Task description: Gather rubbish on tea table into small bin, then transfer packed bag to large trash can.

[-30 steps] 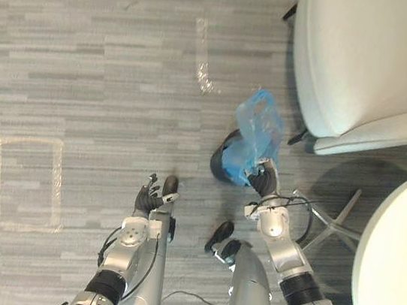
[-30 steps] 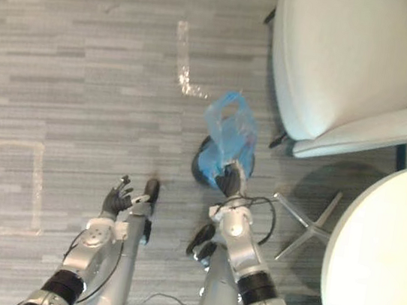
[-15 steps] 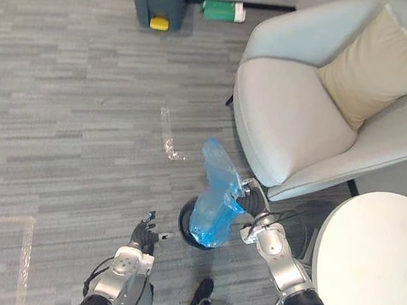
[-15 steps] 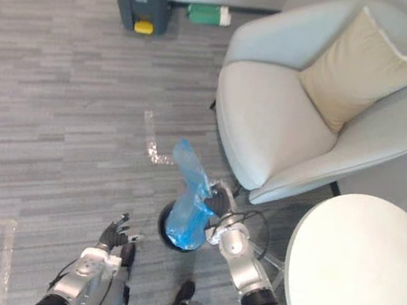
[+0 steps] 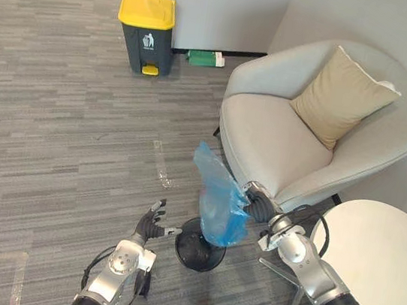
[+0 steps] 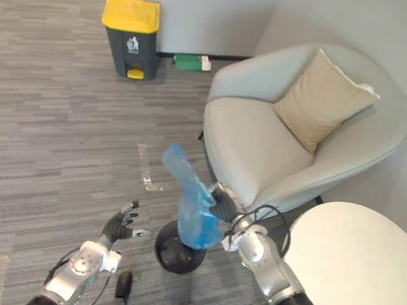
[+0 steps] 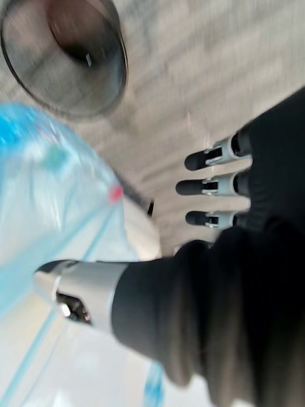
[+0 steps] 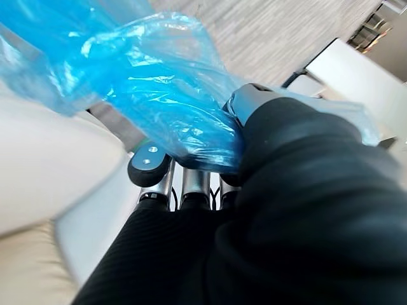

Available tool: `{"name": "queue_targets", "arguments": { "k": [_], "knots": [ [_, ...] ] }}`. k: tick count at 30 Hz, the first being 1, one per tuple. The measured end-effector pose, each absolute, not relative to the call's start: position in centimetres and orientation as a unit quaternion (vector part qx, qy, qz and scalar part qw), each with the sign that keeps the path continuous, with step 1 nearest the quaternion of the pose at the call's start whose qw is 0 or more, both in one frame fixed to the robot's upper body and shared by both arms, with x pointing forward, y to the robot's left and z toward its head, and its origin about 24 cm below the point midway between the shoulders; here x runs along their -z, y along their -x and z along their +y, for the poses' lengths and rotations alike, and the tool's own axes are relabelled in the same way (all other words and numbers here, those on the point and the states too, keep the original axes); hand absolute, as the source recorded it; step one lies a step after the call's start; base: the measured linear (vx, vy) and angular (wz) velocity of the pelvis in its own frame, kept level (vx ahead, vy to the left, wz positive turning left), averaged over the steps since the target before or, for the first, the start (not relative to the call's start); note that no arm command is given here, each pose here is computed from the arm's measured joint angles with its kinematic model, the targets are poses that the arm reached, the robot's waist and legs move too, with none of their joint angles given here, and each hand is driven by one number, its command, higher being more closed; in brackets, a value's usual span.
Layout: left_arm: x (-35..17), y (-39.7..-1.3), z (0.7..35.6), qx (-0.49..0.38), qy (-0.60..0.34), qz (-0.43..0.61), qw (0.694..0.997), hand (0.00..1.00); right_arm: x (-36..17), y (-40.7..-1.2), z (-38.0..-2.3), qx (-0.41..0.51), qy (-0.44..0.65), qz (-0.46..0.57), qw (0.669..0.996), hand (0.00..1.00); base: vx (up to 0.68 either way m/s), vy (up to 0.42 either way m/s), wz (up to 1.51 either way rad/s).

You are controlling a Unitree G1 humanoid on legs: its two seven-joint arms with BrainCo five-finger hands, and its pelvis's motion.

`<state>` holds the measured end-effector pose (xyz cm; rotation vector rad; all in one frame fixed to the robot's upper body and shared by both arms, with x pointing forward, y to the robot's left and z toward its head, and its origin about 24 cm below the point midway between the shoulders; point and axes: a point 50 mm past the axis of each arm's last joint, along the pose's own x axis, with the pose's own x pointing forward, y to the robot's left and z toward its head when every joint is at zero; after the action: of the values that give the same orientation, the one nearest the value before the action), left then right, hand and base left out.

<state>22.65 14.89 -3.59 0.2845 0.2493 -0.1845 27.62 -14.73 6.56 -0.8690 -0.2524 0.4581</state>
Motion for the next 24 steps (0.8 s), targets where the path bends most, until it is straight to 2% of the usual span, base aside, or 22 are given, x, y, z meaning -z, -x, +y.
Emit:
{"name": "queue_targets", "arguments": {
  "k": [6,13,18,24],
  "knots": [
    [2.1,-23.2,13.8,0.129,-0.186,0.075,0.971,0.00,-8.4,-28.4,-14.5,-0.235,0.452,-0.161,0.845,1.00,0.00,0.000,0.00],
    [0.1,-24.6,15.1,0.145,-0.275,0.023,0.950,0.00,-10.8,-28.2,-13.8,-0.244,0.496,-0.236,0.799,1.00,-0.02,-0.003,-0.07],
    [-0.9,-25.4,15.9,0.141,-0.303,0.000,0.943,0.00,-11.5,-28.0,-14.1,-0.240,0.507,-0.253,0.788,1.00,0.01,0.002,-0.09],
    [-3.2,-26.3,16.7,0.136,-0.322,-0.045,0.936,0.00,-12.9,-27.4,-12.8,-0.263,0.507,-0.298,0.765,1.00,-0.03,0.000,-0.02]
  ]
}}
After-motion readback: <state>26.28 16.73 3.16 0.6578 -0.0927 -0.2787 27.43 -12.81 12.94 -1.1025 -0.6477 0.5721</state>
